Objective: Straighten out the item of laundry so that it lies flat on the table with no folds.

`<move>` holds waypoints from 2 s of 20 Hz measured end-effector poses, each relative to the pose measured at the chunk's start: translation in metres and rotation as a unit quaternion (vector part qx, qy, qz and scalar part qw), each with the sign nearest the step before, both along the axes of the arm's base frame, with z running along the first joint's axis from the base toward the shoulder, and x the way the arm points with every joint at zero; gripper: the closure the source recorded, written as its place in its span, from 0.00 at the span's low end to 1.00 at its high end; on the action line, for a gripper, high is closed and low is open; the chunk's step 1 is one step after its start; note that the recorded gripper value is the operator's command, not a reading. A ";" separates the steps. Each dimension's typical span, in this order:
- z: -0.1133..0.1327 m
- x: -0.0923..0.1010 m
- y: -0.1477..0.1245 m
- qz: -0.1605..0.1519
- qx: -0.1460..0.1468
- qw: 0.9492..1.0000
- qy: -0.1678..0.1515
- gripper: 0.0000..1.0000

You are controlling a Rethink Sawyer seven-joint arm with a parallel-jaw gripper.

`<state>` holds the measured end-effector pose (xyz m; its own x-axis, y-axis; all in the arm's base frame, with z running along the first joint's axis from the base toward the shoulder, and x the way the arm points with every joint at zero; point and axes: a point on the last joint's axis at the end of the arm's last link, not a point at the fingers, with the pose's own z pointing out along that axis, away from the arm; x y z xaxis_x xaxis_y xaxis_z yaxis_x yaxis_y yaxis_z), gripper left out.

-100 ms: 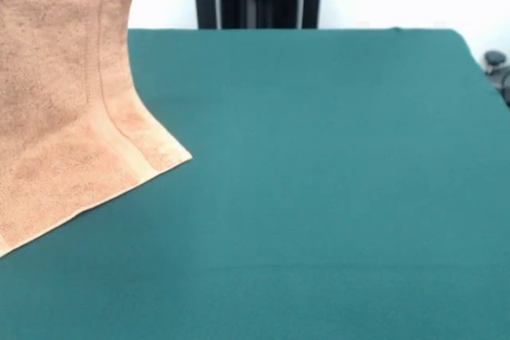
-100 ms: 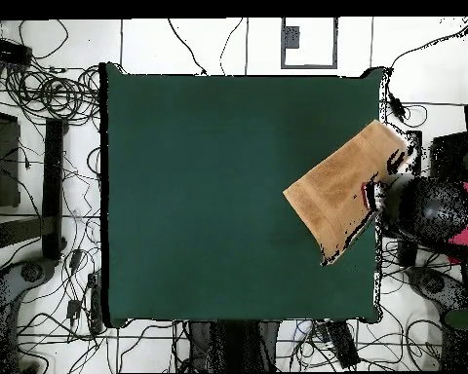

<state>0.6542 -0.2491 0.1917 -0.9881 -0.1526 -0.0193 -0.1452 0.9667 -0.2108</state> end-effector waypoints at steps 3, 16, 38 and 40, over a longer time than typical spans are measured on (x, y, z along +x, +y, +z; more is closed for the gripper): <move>-0.006 -0.002 0.000 0.003 0.000 1.000 0.005 1.00; -0.029 -0.011 -0.005 0.021 -0.015 0.999 0.024 1.00; -0.029 -0.012 0.004 0.032 -0.022 0.999 0.036 0.00; -0.029 -0.012 0.003 0.033 -0.023 0.999 0.036 0.00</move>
<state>0.6425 -0.2459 0.1627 -0.9747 -0.2158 0.0590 -0.2237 0.9443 -0.2415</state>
